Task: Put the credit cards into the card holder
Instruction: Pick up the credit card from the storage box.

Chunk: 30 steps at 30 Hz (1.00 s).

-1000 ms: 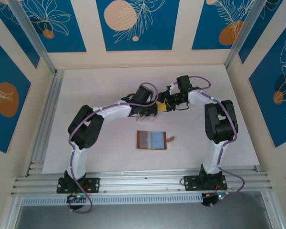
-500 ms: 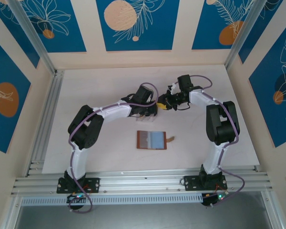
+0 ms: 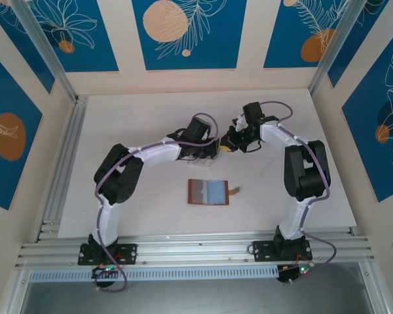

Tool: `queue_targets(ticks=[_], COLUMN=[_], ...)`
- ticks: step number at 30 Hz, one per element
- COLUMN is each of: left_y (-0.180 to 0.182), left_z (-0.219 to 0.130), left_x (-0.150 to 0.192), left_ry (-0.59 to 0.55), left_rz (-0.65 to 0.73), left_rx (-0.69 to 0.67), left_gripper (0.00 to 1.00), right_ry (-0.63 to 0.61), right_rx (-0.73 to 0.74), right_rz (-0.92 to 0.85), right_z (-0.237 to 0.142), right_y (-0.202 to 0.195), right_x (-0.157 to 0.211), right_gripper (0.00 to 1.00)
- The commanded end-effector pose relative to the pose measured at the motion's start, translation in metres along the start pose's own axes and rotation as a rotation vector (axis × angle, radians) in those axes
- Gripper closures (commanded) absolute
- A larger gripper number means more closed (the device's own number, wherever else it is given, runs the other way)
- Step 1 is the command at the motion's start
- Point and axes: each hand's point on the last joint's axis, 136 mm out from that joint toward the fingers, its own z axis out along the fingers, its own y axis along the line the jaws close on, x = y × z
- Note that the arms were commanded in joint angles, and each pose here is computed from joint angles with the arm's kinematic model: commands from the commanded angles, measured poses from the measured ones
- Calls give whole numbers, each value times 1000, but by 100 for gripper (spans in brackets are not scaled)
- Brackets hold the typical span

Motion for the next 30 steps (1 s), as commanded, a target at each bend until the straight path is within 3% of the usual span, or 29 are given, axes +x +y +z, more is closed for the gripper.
queue_targets(ticks=[1,22,30], left_y=[57,25,12], left_z=[32,-4,-38], left_x=[56,13,-11], left_ry=[142,83,34], left_rz=[-37,-44,-47], left_rx=[-169,-40,36], left_gripper=[93,91,88], right_ry=[48,-5,-34], right_rx=[-50,51,76], right_rz=[-62,-138,-152], right_z=[-17,-40,-48], right_y=[34,40,43], right_x=[19,7,3], right_gripper=[100,100,100])
